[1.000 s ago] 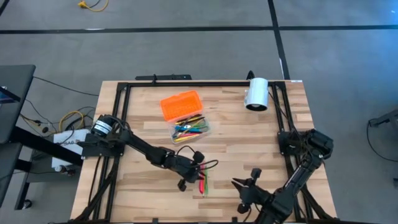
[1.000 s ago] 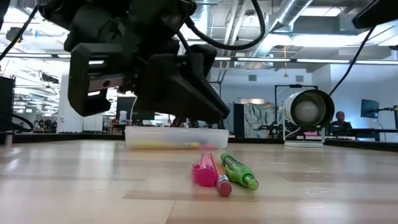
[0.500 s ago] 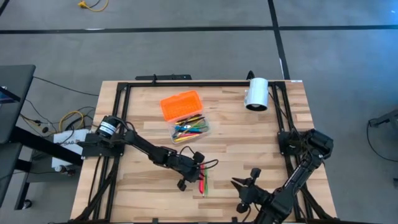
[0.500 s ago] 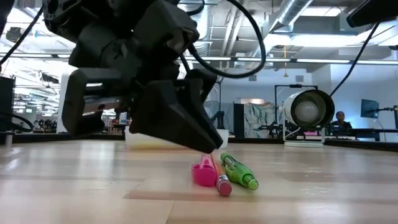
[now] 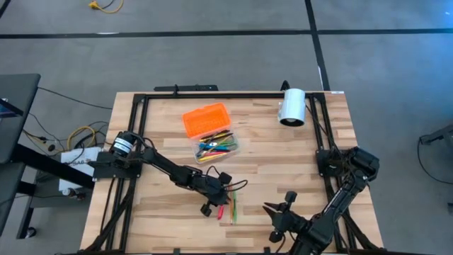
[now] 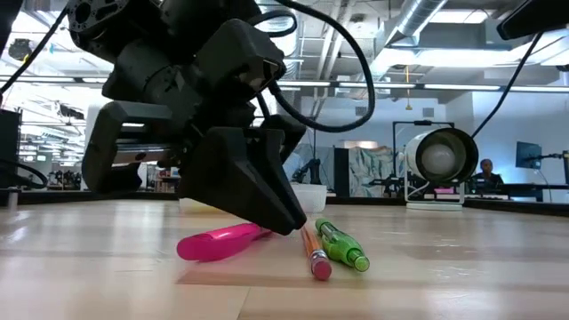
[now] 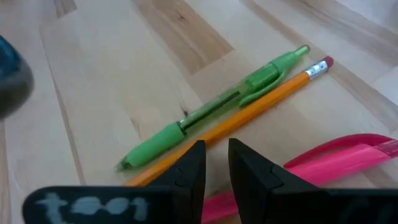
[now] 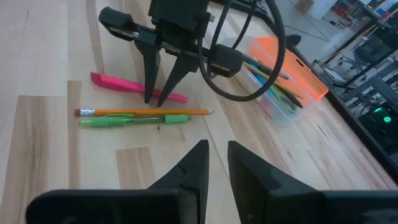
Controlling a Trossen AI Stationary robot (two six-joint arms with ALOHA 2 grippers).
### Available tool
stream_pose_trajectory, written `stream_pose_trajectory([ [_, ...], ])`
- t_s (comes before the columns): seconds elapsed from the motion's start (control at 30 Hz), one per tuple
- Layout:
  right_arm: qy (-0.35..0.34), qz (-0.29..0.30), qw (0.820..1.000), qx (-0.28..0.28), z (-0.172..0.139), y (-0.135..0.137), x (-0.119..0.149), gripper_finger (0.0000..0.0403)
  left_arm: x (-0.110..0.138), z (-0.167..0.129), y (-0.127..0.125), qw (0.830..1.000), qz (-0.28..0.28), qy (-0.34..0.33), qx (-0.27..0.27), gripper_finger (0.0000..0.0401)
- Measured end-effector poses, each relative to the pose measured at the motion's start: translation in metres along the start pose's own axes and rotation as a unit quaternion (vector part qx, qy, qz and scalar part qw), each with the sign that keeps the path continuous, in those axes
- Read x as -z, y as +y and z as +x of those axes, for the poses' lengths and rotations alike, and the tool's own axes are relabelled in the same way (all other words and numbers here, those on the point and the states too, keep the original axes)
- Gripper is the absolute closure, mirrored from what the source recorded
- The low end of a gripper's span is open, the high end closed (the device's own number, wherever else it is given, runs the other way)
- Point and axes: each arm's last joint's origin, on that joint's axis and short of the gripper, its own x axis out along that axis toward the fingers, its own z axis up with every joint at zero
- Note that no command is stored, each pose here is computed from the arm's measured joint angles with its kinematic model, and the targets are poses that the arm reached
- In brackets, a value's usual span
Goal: Pick & place school supplies into a supply box
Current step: Put the pink pen into the supply box
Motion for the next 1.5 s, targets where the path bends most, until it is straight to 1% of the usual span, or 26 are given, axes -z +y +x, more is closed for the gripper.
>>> stream_pose_trajectory([
  [0.27, 0.002, 0.002, 1.0, -0.001, 0.0, 0.0, 0.0, 0.0349, 0.005, -0.002, -0.002, 0.999, -0.021, 0.035, 0.01, 0.034],
  [0.37, 0.001, 0.002, 1.0, -0.002, -0.001, 0.0, 0.0, 0.0349, 0.009, -0.004, -0.003, 0.997, -0.036, 0.061, 0.016, 0.034],
  [0.6, 0.001, 0.002, 1.0, -0.003, -0.001, 0.001, 0.002, 0.0349, 0.003, -0.022, -0.006, 0.994, -0.055, 0.093, 0.017, 0.034],
  [0.8, 0.003, 0.006, 1.0, 0.001, 0.009, 0.001, 0.022, 0.0349, 0.001, -0.043, -0.016, 0.983, -0.084, 0.161, -0.025, 0.034],
  [0.87, 0.005, 0.015, 1.0, 0.006, 0.013, 0.0, 0.03, 0.0349, 0.0, -0.047, -0.019, 0.981, -0.088, 0.172, -0.032, 0.034],
  [0.97, 0.005, 0.021, 1.0, 0.013, 0.016, -0.002, 0.036, 0.0349, -0.005, -0.053, -0.023, 0.982, -0.083, 0.165, -0.03, 0.034],
  [1.23, 0.005, 0.025, 1.0, 0.015, 0.017, -0.003, 0.035, 0.0349, -0.02, -0.069, -0.029, 0.988, -0.073, 0.137, -0.025, 0.034],
  [1.4, 0.004, 0.029, 0.999, 0.013, 0.017, -0.002, 0.035, 0.0349, -0.023, -0.069, -0.034, 0.987, -0.098, 0.129, -0.02, 0.0339],
  [1.5, 0.003, 0.032, 0.999, 0.011, 0.017, -0.002, 0.035, 0.0349, -0.022, -0.067, -0.038, 0.984, -0.115, 0.133, -0.017, 0.0329],
])
